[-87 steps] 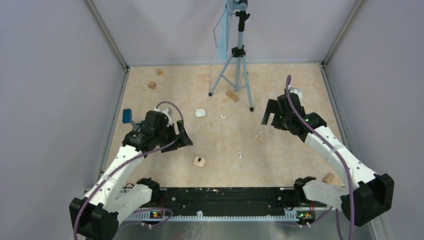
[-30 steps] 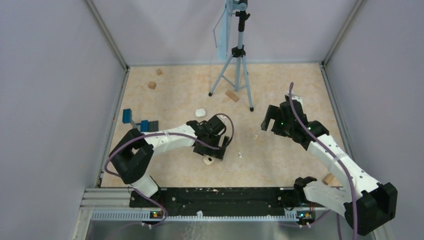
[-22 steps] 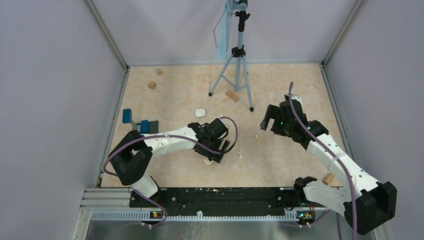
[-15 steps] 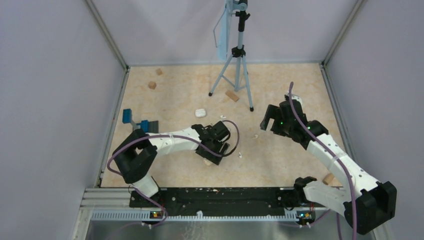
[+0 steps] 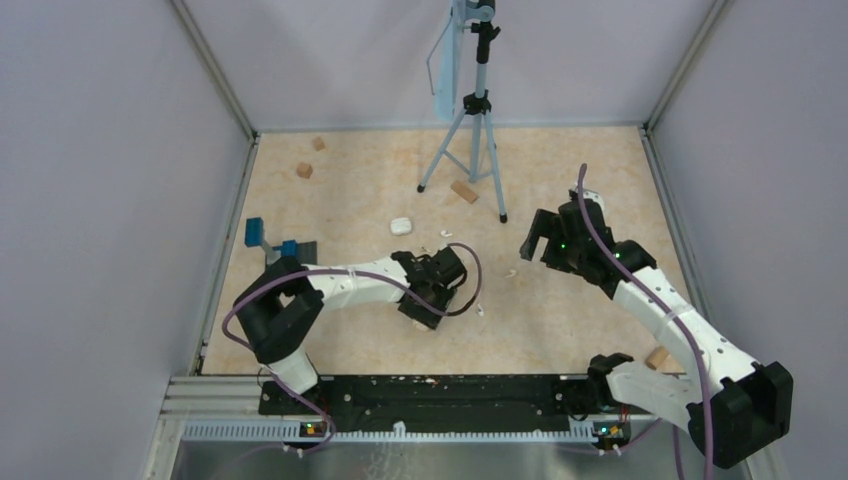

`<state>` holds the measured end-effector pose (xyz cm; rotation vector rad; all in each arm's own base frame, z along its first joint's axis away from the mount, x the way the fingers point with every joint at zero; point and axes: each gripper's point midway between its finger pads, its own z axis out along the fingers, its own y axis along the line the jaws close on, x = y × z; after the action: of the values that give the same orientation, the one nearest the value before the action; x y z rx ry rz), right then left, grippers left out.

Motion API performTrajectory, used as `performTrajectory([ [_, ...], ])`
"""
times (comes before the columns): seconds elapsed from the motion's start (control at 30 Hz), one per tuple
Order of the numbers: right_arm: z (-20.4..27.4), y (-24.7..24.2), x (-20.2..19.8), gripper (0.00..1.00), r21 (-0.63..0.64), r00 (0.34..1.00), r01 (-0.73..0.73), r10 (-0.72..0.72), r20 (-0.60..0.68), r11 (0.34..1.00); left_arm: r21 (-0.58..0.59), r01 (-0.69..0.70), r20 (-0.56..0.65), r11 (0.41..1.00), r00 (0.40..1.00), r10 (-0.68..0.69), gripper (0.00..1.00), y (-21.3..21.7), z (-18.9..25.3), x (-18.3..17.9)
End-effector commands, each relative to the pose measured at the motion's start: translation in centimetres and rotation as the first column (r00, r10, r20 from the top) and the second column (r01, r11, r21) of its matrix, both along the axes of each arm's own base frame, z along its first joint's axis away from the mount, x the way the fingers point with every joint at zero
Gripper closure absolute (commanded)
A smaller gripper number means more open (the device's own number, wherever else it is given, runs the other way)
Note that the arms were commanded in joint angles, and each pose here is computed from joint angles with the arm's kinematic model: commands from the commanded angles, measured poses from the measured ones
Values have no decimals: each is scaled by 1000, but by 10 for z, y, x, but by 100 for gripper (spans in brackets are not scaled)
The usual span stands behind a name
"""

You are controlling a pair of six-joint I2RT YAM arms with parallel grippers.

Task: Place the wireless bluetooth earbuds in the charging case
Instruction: Move the charging case to the center of the board.

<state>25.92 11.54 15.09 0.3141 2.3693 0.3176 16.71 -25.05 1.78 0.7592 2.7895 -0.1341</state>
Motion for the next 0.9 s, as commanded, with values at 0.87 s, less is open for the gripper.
performTrajectory([
  [0.87, -3, 23, -6, 10, 127, 997, -71, 71, 4, 989, -344, -109, -23, 932, 994, 107, 22, -83, 62, 42],
])
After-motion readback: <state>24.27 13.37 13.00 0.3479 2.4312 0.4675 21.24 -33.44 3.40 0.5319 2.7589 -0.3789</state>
